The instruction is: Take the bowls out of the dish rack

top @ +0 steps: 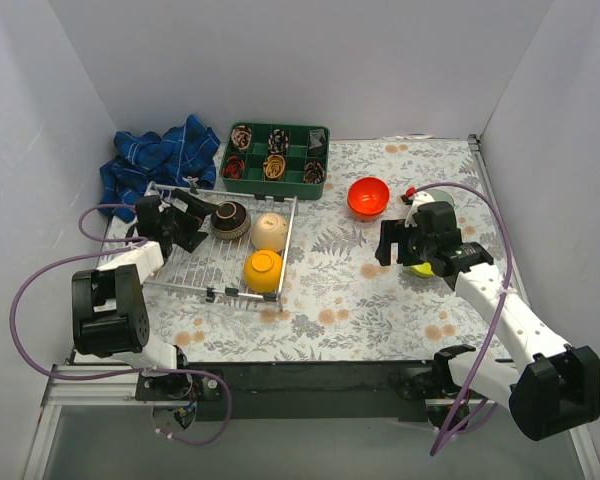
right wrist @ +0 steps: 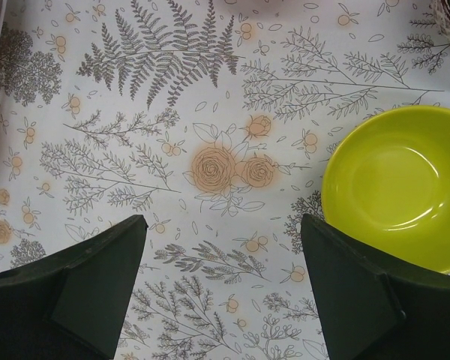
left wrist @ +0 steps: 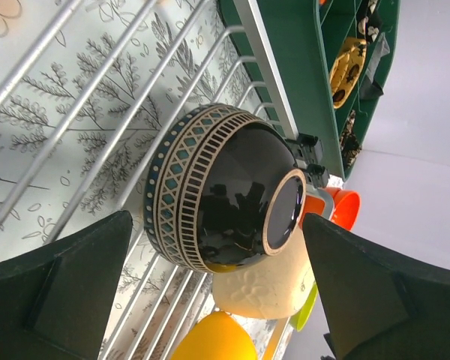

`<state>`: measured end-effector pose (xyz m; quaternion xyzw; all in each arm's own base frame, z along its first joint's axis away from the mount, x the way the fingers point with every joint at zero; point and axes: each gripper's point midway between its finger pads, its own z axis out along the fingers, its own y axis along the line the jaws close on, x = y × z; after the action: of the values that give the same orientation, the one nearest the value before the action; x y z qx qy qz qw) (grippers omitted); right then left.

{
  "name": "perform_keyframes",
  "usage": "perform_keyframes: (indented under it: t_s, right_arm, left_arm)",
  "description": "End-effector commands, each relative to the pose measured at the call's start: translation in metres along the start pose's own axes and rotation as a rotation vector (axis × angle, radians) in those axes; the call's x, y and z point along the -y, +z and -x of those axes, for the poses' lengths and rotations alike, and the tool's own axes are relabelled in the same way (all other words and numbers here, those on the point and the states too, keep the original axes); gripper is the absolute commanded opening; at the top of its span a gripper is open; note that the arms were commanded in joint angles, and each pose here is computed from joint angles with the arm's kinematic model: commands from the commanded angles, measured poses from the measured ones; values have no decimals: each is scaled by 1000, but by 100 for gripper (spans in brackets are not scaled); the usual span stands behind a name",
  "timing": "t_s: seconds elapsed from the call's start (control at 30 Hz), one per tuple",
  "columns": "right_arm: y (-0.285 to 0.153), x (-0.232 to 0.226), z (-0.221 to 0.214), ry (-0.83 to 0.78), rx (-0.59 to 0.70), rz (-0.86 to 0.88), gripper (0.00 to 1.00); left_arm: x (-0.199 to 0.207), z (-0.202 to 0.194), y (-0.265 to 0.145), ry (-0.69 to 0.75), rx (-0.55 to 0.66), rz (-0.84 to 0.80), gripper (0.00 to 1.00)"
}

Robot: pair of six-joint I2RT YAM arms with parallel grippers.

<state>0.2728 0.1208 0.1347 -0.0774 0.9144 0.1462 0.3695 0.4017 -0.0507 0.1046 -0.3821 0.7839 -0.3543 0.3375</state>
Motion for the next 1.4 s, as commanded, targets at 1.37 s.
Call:
perform_keyframes:
  t_s: [1.37]
  right_arm:
    - [0,-11,-6,7,-17,61,91]
  left_arm:
    - [-14,-16,11,-26,-45,-31,93]
